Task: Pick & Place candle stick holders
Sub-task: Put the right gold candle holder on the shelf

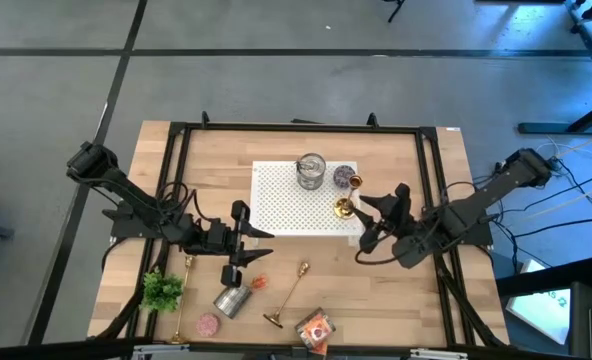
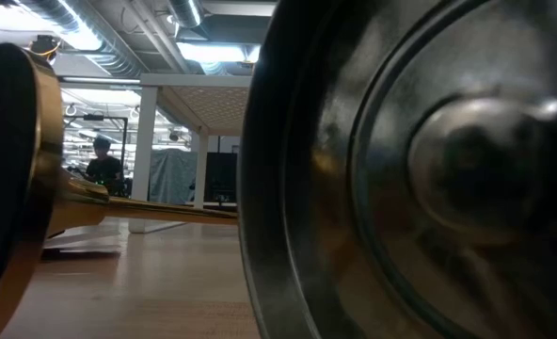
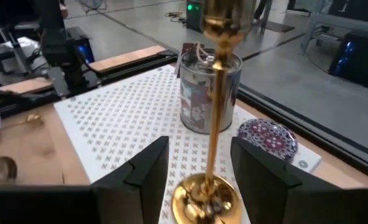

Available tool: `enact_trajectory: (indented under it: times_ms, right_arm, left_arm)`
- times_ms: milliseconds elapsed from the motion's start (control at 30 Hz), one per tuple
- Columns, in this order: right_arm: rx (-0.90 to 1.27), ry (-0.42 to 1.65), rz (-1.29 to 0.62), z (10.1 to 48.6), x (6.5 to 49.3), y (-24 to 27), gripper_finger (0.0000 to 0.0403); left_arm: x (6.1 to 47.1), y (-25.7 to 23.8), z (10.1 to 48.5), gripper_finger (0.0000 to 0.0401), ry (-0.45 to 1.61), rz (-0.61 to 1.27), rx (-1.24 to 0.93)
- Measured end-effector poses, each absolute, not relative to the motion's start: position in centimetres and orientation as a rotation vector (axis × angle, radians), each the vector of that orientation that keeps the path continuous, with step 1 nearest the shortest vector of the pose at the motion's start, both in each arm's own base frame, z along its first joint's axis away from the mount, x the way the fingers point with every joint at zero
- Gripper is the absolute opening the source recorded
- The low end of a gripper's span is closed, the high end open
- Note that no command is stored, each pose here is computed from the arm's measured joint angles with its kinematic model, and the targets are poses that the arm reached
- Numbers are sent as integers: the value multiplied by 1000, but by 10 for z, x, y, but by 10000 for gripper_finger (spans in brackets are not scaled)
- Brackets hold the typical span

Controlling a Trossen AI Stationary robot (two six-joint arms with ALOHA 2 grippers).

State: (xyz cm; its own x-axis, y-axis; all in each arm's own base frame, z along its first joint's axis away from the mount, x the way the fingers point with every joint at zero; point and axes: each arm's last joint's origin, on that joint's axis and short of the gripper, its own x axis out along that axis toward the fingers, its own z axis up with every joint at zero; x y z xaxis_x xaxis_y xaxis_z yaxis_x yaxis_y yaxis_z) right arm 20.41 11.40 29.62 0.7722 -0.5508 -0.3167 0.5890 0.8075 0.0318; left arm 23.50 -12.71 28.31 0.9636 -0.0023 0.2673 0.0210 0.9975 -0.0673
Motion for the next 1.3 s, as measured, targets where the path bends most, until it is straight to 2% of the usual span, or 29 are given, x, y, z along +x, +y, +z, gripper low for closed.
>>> enact_trajectory:
  times_ms: [267,600,800,967,1100,1300]
  right_arm:
    - [209,415,-440,302,189,117,177]
    - [226,491,-177,307,195,128,177]
    - [203,584,-168,299,195,125,176]
    - [154,628,-233,293,195,117,174]
    - [132,604,-252,294,197,115,151]
    - [136,560,-254,279,196,108,73]
  left_arm:
    - [235,-127,283,143,-270,-12,-72]
    - [235,-127,283,143,-271,-17,-71]
    - [235,-127,283,143,-271,-17,-71]
    - [235,-127,283,143,-269,-18,-70]
    - [235,-127,283,143,-267,-18,-69]
    - [235,-127,282,143,-264,-20,-67]
